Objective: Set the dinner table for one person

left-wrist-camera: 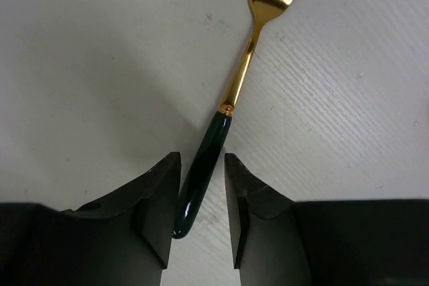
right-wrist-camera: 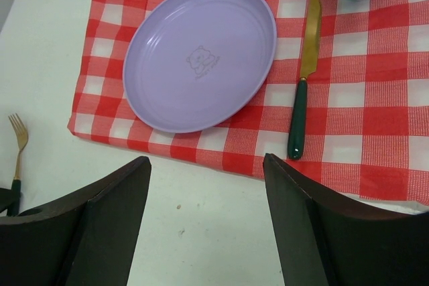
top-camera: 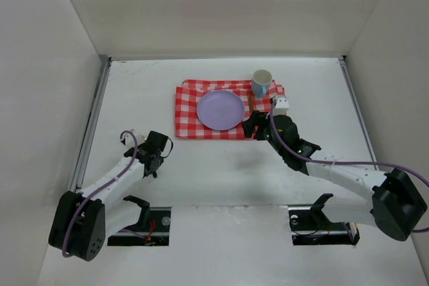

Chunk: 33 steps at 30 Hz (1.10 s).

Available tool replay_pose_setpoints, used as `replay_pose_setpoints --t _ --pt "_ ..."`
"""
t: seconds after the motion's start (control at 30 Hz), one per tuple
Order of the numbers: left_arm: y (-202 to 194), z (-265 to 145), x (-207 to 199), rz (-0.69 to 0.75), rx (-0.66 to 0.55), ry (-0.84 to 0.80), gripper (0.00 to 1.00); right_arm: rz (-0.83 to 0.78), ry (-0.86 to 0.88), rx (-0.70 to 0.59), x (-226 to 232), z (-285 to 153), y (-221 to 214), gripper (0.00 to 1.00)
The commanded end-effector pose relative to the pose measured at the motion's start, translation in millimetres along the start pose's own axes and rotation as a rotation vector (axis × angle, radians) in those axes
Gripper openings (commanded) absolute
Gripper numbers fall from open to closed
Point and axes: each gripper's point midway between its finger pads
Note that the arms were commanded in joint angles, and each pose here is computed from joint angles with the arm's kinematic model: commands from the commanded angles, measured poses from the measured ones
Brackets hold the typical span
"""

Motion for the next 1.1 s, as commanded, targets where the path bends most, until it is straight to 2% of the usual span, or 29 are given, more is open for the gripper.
replay_pose_setpoints --t 0.0,0.1,0.23,0.37,0.47,0.53,0.67,0.83,0.93,1.07 --pt "-8 7 -7 -0.008 0.030 -0.036 0.29 0.026 0.064 -0.039 17 -2 9 0.74" --pt "-15 10 -15 -0.007 0.058 -0.070 0.20 0.023 0.054 -0.036 15 0 7 0.74" --pt "-11 9 -12 -0.008 0.037 -0.080 0.05 0.023 0.048 -0.040 14 1 8 0.74" --pt "27 -16 -20 -0.022 -0.106 -0.171 0.01 0.036 0.041 -0.049 9 1 11 0.75" --pt "64 -41 -41 -0.045 -0.238 -0.289 0.01 0.038 0.038 -0.055 9 2 12 0.75" --pt "84 -57 -67 -0.001 -0.287 -0.370 0.01 0.040 0.031 -0.054 6 4 9 0.75" --pt "111 -75 -128 0.186 -0.355 -0.452 0.00 0.042 0.026 -0.056 5 5 8 0.75" --pt "123 -84 -201 0.402 -0.362 -0.529 0.01 0.050 0.028 -0.079 3 3 12 0.75" --pt "128 -69 -222 0.479 -0.337 -0.513 0.01 0.067 0.050 -0.118 6 0 18 0.75" --pt "134 -36 -228 0.528 -0.299 -0.454 0.01 0.066 0.047 -0.117 4 0 18 0.76"
Point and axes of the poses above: each gripper's point midway between its finger pads, its own z axis out along the fingers, its own x axis along the line the jaws close on, y = z × x, and after that the axes turned 15 degrees about z, right-handed
